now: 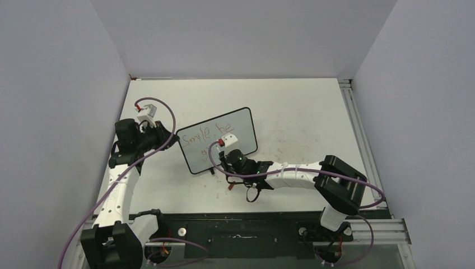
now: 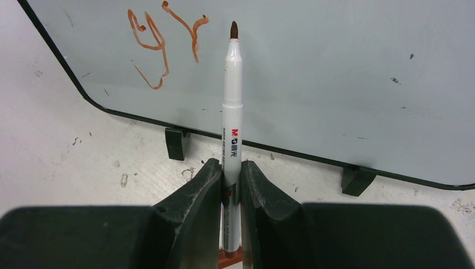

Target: Write a sentence on the whiteboard

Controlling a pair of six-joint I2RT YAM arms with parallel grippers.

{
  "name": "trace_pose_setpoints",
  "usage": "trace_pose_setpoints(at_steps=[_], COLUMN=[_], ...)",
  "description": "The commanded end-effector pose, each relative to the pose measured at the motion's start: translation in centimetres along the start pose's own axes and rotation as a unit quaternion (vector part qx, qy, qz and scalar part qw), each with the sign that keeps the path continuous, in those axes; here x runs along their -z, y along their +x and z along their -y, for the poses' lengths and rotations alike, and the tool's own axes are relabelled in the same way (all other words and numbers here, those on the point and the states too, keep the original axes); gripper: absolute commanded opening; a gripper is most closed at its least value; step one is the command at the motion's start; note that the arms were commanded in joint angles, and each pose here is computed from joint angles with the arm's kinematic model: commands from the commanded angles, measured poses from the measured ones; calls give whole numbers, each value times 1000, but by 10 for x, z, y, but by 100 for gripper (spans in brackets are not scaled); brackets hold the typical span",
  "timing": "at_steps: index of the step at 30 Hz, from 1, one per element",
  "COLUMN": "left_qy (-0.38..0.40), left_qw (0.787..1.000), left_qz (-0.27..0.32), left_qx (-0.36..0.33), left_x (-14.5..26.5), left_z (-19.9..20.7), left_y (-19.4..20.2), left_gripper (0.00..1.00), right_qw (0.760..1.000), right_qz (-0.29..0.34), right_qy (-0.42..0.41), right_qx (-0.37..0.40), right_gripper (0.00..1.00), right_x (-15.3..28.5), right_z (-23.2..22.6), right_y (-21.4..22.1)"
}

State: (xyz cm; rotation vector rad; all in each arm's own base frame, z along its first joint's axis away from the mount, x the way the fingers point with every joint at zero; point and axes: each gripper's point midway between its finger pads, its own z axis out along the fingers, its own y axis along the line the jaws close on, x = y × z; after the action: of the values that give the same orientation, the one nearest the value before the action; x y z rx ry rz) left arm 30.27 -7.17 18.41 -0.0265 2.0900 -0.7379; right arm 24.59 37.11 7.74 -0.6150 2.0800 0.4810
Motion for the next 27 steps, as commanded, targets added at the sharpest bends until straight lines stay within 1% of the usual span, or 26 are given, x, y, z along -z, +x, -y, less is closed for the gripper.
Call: trace_pose_setpoints(at_steps=[1, 27], left_qy=[14, 14], left_qw=[1000, 1000], left_qz=[-10, -11], left_qx=[-4, -3], left_x=[0, -1], left_z=[9, 8], left_y=[2, 2], left_gripper=[9, 9], right_qw=[1000, 1000], right_qz=[15, 8], right_qy=[3, -7], right_qx=[-12, -6], right_gripper=[5, 5], right_x=[-8, -19], right_z=[1, -2], right_y=[-10, -13])
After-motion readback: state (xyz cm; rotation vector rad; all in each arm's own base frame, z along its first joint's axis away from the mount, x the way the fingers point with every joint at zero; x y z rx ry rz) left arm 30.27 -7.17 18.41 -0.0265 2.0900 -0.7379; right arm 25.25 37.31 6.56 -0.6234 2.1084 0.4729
